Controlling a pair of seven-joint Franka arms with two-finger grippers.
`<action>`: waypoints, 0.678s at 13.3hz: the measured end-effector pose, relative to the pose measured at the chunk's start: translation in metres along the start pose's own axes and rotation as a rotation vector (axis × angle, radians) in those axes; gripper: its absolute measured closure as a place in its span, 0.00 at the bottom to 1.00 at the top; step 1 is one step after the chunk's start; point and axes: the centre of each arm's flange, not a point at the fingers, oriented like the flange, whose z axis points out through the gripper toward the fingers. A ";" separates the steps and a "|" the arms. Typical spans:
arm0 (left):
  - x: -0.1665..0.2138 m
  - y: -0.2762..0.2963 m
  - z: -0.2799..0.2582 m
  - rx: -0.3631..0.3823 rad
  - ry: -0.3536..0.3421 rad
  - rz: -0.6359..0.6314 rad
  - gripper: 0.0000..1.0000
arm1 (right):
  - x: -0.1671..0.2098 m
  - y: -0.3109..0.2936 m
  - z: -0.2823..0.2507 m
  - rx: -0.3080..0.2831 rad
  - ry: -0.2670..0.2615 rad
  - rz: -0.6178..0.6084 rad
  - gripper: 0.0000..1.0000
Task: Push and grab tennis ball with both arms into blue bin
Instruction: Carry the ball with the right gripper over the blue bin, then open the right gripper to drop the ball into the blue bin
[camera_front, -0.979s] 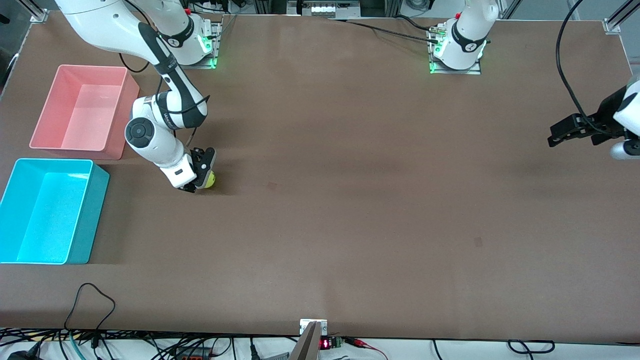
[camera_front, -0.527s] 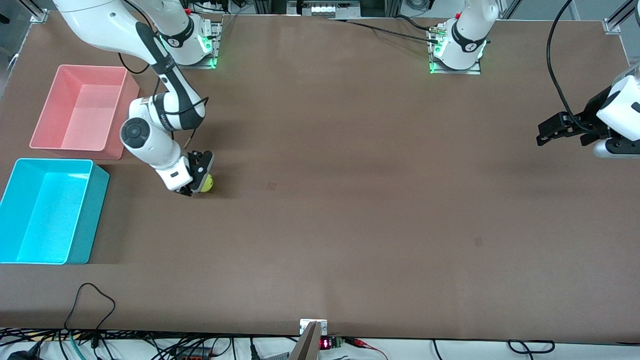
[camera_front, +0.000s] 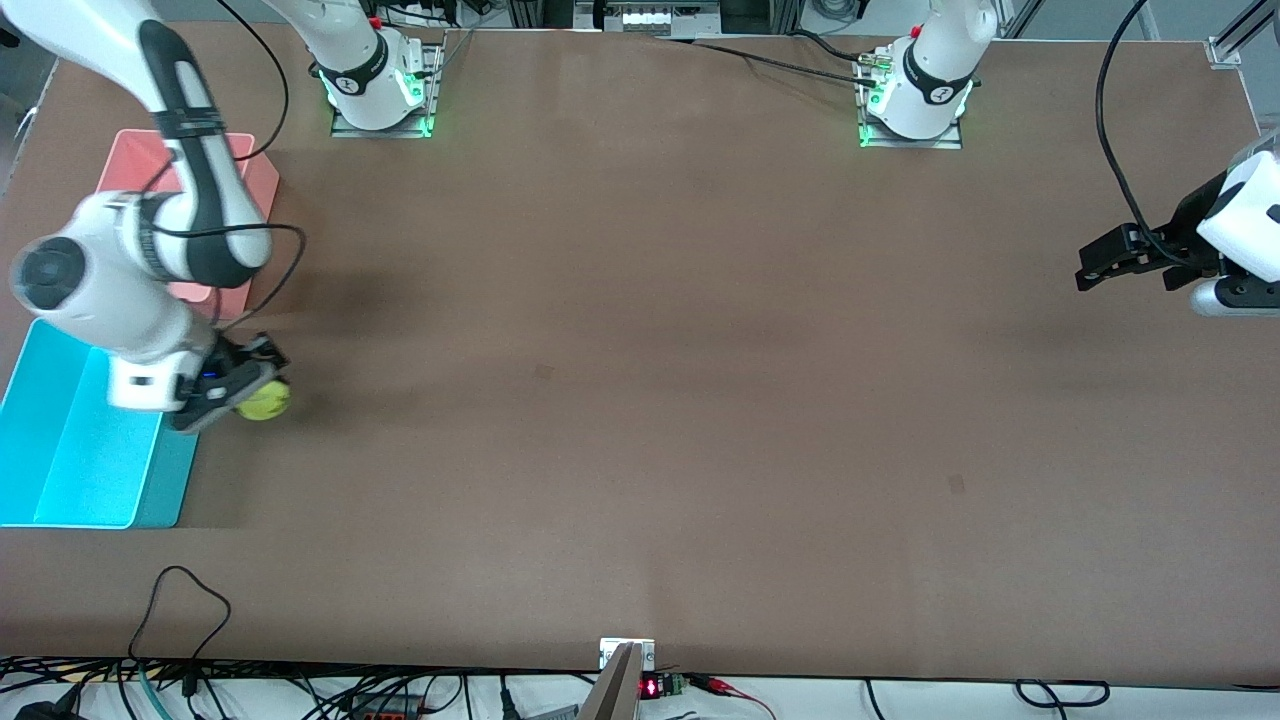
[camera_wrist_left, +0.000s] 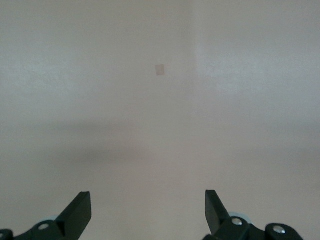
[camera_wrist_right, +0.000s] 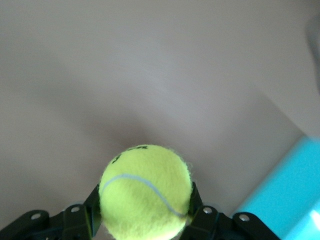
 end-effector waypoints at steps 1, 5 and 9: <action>0.000 0.000 0.000 0.000 0.000 0.000 0.00 | -0.021 0.024 -0.003 -0.005 -0.010 0.075 0.33; 0.000 0.000 0.000 0.000 0.000 0.000 0.00 | -0.102 0.099 -0.015 -0.031 -0.058 0.275 0.33; 0.000 0.003 0.000 0.005 -0.001 0.003 0.00 | -0.164 0.132 0.010 -0.031 -0.140 0.381 0.33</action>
